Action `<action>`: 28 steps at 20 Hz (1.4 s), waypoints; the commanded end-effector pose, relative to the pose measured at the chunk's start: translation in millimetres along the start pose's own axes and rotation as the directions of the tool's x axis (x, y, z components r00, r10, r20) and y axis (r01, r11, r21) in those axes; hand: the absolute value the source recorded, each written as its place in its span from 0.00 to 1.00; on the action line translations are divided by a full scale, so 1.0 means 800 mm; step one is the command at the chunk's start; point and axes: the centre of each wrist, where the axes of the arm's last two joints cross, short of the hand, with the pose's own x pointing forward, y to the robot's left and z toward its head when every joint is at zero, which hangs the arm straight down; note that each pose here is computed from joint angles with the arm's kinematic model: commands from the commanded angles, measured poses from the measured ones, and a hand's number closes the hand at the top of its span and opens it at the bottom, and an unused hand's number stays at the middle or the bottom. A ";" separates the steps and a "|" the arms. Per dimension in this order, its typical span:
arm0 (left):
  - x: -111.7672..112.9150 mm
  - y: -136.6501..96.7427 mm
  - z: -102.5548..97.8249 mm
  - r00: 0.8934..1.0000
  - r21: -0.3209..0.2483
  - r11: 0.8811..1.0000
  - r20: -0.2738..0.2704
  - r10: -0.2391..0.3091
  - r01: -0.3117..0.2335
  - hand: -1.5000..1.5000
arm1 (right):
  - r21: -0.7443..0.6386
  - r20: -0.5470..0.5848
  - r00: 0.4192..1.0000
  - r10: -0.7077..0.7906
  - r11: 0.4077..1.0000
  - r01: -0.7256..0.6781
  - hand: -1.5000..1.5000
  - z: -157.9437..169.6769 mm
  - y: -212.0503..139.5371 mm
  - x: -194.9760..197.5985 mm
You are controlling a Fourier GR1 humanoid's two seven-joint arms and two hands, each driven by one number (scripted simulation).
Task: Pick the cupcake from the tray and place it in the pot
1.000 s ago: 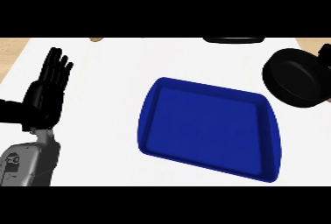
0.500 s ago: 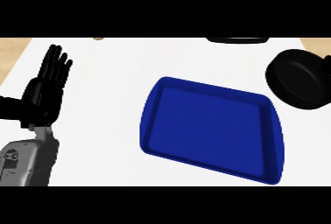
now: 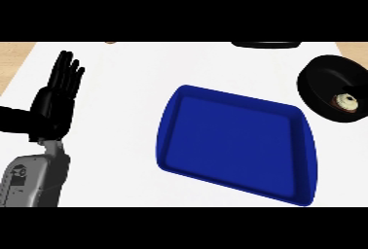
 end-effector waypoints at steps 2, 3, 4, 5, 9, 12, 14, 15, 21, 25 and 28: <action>0.002 -0.011 -0.005 1.000 -0.005 1.000 -0.004 0.016 -0.016 0.50 | -0.060 0.115 0.985 -0.126 0.989 0.133 0.00 0.002 0.019 0.017; -0.001 0.018 -0.005 1.000 0.013 1.000 0.003 0.005 -0.005 0.50 | -0.058 0.128 0.973 -0.190 0.978 0.199 0.00 -0.003 0.009 0.022; -0.005 -0.004 0.014 1.000 -0.003 1.000 0.001 -0.012 0.012 0.50 | -0.095 0.121 0.965 -0.231 0.965 0.243 0.00 -0.005 -0.001 0.017; -0.006 0.005 0.011 1.000 0.003 1.000 -0.014 -0.002 0.003 0.50 | -0.091 0.107 0.959 -0.261 0.958 0.271 0.00 -0.010 0.000 0.034; 0.008 -0.001 0.001 1.000 0.025 1.000 -0.002 -0.001 0.001 0.50 | -0.144 0.044 0.896 -0.443 0.884 0.444 0.00 -0.013 -0.023 0.011; 0.010 -0.018 -0.001 1.000 0.015 1.000 -0.007 0.020 -0.020 0.50 | -0.201 0.053 0.853 -0.519 0.831 0.518 0.00 -0.015 -0.032 0.004; -0.004 0.012 0.012 1.000 0.022 1.000 -0.016 -0.013 0.013 0.50 | -0.221 0.060 0.833 -0.551 0.806 0.549 0.00 -0.017 -0.050 -0.005; 0.016 0.019 0.003 1.000 0.042 0.999 0.003 -0.018 0.018 0.50 | -0.255 0.092 0.815 -0.572 0.778 0.575 0.00 -0.009 -0.056 -0.040; 0.007 -0.002 -0.003 1.000 0.040 0.999 0.003 -0.009 0.009 0.50 | -0.311 0.142 0.785 -0.602 0.726 0.613 0.00 0.002 -0.088 -0.095; 0.000 0.013 0.011 1.000 0.019 1.000 -0.008 0.000 0.001 0.50 | -0.331 0.135 0.766 -0.629 0.700 0.633 0.00 0.028 -0.098 -0.154; -0.002 -0.006 0.016 1.000 0.012 1.000 0.005 -0.016 0.016 0.50 | -0.340 0.154 0.760 -0.631 0.688 0.641 0.00 0.036 -0.129 -0.177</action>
